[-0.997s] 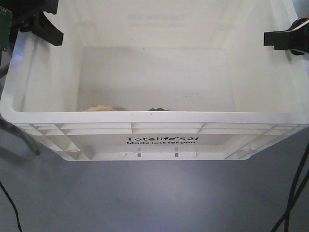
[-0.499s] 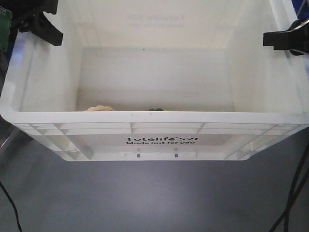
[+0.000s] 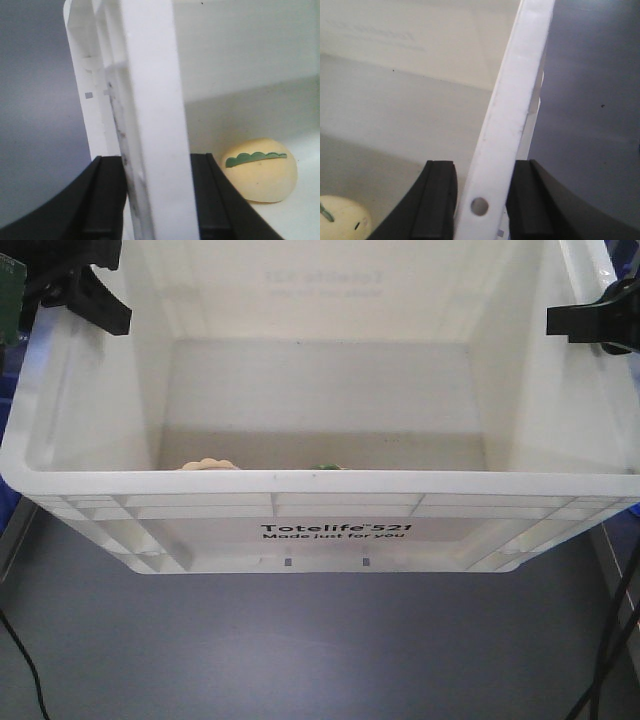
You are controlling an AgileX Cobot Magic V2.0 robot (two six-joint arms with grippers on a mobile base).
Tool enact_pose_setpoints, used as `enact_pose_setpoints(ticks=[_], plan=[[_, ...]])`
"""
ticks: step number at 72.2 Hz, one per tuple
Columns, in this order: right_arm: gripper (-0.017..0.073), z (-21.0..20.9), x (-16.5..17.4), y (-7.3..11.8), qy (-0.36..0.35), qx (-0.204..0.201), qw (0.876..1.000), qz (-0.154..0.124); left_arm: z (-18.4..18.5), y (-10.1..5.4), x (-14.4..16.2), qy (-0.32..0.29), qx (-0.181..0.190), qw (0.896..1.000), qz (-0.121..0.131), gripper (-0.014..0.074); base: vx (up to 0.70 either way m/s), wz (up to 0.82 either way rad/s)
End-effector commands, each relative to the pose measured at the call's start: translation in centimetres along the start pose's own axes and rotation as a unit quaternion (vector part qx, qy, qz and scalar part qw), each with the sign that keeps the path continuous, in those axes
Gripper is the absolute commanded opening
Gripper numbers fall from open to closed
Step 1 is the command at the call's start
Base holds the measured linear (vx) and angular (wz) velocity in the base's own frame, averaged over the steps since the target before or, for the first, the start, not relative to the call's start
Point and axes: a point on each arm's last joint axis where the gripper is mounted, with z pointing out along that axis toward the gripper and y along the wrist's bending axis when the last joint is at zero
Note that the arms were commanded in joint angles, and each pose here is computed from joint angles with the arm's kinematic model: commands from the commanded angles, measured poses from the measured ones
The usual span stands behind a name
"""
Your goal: Place moving items into box and shelve
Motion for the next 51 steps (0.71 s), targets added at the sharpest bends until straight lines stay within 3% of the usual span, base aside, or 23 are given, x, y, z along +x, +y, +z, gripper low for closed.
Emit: enact_pose_setpoints(ticks=[1, 51], plan=[[-0.0008, -1.91, -2.11, 0.86, -0.083, -0.011, 0.996, -0.002, -3.24, -2.02, -0.22, -0.073, 0.068, 0.995, 0.01, 0.0003, 0.46, -0.28], [-0.0008, -1.91, -2.12, 0.85, -0.084, -0.011, 0.996, -0.002, -3.24, -2.02, -0.22, -0.073, 0.068, 0.995, 0.01, 0.0003, 0.48, -0.13]])
